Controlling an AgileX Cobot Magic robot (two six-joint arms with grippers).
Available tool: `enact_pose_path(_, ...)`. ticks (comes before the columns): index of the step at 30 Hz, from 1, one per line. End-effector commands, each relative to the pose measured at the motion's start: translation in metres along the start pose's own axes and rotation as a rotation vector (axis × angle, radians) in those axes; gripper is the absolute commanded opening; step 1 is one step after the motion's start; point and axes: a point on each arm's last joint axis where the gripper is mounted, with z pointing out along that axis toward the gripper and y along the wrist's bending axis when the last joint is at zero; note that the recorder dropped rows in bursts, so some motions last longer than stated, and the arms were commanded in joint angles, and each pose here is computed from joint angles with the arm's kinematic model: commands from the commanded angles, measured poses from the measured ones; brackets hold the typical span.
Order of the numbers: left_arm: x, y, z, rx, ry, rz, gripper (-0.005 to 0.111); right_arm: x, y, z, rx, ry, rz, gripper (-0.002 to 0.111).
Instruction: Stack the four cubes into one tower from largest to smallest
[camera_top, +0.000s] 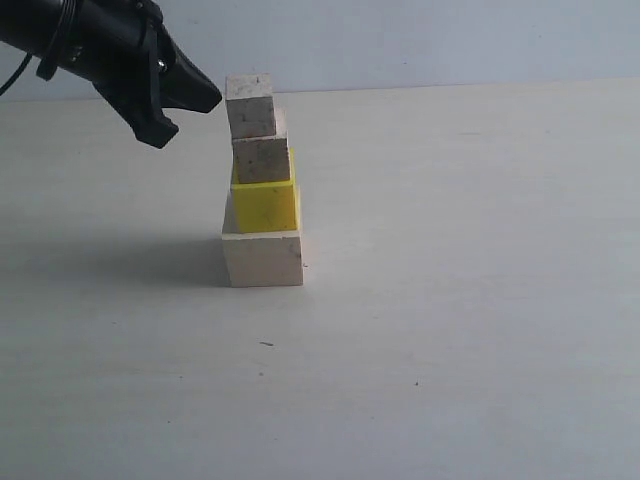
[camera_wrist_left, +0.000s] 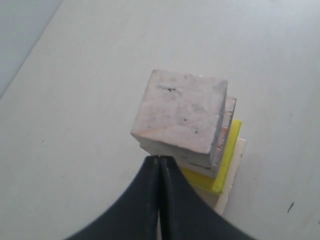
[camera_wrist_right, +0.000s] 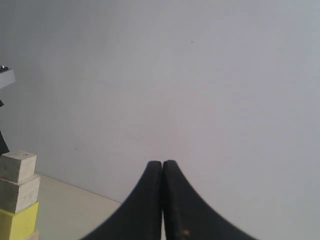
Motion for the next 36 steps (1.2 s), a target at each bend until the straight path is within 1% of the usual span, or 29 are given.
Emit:
enact_pose_path(1, 0.0009, 0.0019, 0.0051, 0.007, -0.009, -0.015, 0.0, 0.0011, 0.0005, -0.0004, -0.002, -0.003, 0.001, 0.0)
enact_pose_path(36, -0.0003, 0.0023, 0.0086, 0.01, -0.03, -0.01, 0.0, 0.0011, 0.0005, -0.0004, -0.002, -0.003, 0.001, 0.0)
